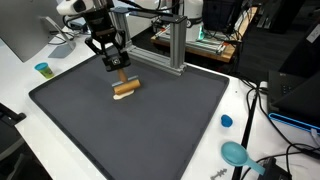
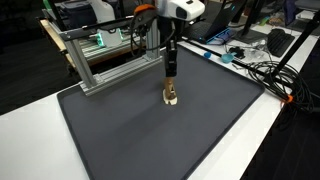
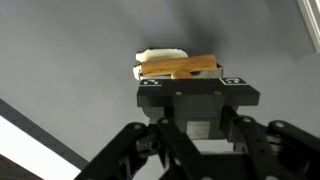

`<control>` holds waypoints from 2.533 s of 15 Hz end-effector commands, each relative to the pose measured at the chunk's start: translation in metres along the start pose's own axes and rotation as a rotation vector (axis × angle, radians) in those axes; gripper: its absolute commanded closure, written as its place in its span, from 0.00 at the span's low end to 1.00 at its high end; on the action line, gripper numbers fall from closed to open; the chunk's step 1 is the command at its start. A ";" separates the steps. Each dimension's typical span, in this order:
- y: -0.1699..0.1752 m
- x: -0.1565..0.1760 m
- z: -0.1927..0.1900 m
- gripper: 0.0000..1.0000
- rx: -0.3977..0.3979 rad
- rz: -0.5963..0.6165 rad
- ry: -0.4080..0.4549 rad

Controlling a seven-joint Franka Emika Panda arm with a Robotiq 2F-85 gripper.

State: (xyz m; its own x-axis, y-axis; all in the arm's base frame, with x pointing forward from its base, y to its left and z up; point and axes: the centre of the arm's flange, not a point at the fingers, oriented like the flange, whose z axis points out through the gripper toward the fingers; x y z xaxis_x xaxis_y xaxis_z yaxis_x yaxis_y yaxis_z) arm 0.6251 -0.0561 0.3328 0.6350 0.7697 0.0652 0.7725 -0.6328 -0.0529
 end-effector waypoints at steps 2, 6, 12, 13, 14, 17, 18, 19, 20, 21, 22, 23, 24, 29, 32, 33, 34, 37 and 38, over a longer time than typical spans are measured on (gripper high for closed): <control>0.013 -0.007 -0.006 0.79 -0.011 -0.001 0.038; 0.024 -0.024 -0.022 0.79 -0.049 0.016 0.071; 0.009 -0.023 -0.008 0.79 -0.070 -0.022 0.056; 0.005 -0.022 -0.004 0.79 -0.070 -0.032 0.049; 0.004 -0.021 -0.002 0.79 -0.068 -0.039 0.040; 0.002 -0.017 0.006 0.79 -0.069 -0.037 0.039; 0.001 -0.015 0.010 0.79 -0.067 -0.039 0.040; -0.001 -0.013 0.013 0.79 -0.061 -0.045 0.037; -0.003 -0.011 0.015 0.79 -0.048 -0.058 0.040; -0.007 -0.010 0.017 0.79 -0.035 -0.080 0.045; -0.011 -0.007 0.018 0.79 -0.031 -0.103 0.047; -0.015 -0.005 0.021 0.79 -0.028 -0.124 0.046; -0.019 -0.003 0.023 0.79 -0.026 -0.144 0.045; -0.025 0.005 0.023 0.79 -0.016 -0.181 0.050; -0.010 0.005 0.000 0.79 -0.028 -0.118 0.070; -0.003 0.001 -0.009 0.79 -0.038 -0.099 0.070; 0.007 -0.006 -0.021 0.79 -0.041 -0.072 0.070; 0.020 -0.027 -0.048 0.79 -0.052 -0.025 0.054; 0.018 -0.030 -0.052 0.79 -0.054 -0.022 0.052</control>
State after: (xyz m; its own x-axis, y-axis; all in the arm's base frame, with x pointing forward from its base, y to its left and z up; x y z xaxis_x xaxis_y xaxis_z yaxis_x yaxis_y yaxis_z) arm 0.6243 -0.0828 0.3523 0.5888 0.7995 0.1189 0.8049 -0.5934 0.0041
